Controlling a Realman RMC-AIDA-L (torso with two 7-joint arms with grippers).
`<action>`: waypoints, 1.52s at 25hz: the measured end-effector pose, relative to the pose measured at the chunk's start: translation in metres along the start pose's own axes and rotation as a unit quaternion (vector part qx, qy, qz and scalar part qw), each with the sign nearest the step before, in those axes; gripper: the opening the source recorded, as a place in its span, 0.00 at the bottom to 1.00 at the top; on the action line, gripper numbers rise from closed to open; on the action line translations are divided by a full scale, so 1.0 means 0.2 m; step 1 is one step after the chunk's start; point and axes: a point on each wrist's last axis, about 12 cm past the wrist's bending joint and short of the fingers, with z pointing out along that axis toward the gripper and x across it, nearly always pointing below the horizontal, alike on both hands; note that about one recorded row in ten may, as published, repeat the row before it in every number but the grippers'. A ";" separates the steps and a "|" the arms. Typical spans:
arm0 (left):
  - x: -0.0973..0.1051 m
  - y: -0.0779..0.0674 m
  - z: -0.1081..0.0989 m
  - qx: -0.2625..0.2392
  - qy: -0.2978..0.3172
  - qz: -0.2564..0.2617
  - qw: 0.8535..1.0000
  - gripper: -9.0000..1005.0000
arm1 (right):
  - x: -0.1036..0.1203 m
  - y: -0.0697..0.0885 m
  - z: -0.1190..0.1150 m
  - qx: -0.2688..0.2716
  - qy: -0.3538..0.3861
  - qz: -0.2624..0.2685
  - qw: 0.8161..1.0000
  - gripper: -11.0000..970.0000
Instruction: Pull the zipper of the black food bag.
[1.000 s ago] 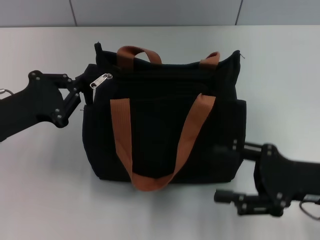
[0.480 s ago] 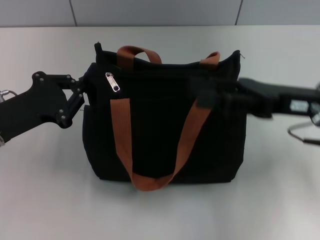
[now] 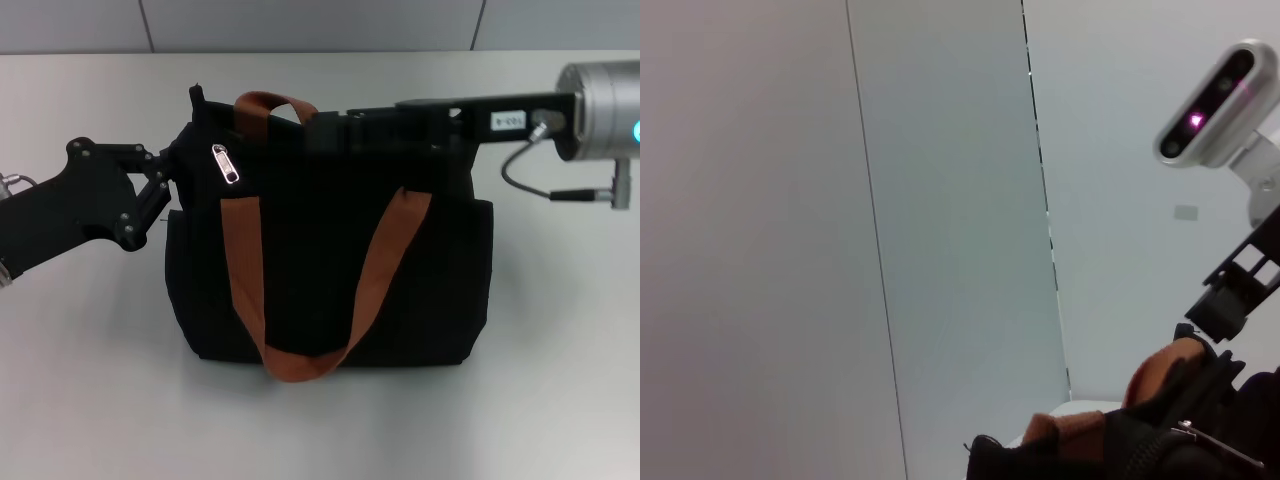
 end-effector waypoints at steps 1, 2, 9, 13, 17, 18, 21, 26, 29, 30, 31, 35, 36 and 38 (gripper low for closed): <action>0.00 0.00 0.00 0.000 -0.001 -0.001 1.000 0.03 | -0.02 0.00 0.01 0.003 0.007 0.002 1.000 0.81; 0.00 0.01 0.00 -0.001 -0.002 -0.001 1.000 0.03 | -0.06 0.00 0.04 0.009 0.017 0.006 1.000 0.81; -0.01 0.00 0.00 -0.006 -0.009 -0.005 1.000 0.03 | -0.13 0.00 0.10 0.020 0.041 0.030 0.998 0.81; 0.00 0.00 0.00 -0.007 -0.008 -0.006 1.000 0.03 | -0.14 0.01 0.14 0.021 0.063 0.044 0.997 0.80; 0.00 0.00 0.00 -0.009 -0.006 -0.008 1.000 0.03 | -0.15 0.02 0.18 0.022 0.086 0.059 0.994 0.79; 0.00 0.00 0.00 -0.009 -0.006 -0.008 1.000 0.03 | -0.15 0.02 0.18 0.022 0.086 0.059 0.994 0.75; 0.01 -0.01 0.00 -0.011 -0.004 -0.010 1.000 0.03 | -0.16 0.01 0.19 0.029 0.092 0.065 0.993 0.65; 0.02 -0.01 0.00 -0.010 -0.002 -0.011 1.000 0.03 | -0.15 0.00 0.23 0.043 0.109 0.064 0.991 0.46; 0.02 -0.01 0.00 -0.010 -0.001 -0.011 1.000 0.03 | -0.15 -0.01 0.25 0.053 0.115 0.059 0.990 0.42; 0.02 -0.01 0.00 -0.010 -0.001 -0.011 1.000 0.03 | -0.16 -0.01 0.25 0.055 0.116 0.058 0.990 0.42; 0.02 -0.01 0.00 -0.010 -0.001 -0.011 1.000 0.03 | -0.16 -0.01 0.25 0.057 0.117 0.056 0.990 0.42; 0.01 -0.01 0.00 -0.009 0.000 -0.010 1.000 0.03 | -0.17 -0.01 0.27 0.065 0.123 0.049 0.989 0.42; 0.01 -0.01 0.00 -0.009 -0.001 -0.010 1.000 0.03 | -0.17 -0.01 0.28 0.067 0.125 0.047 0.989 0.42; 0.01 -0.01 0.00 -0.009 -0.001 -0.010 1.000 0.03 | -0.17 -0.02 0.30 0.071 0.127 0.044 0.988 0.42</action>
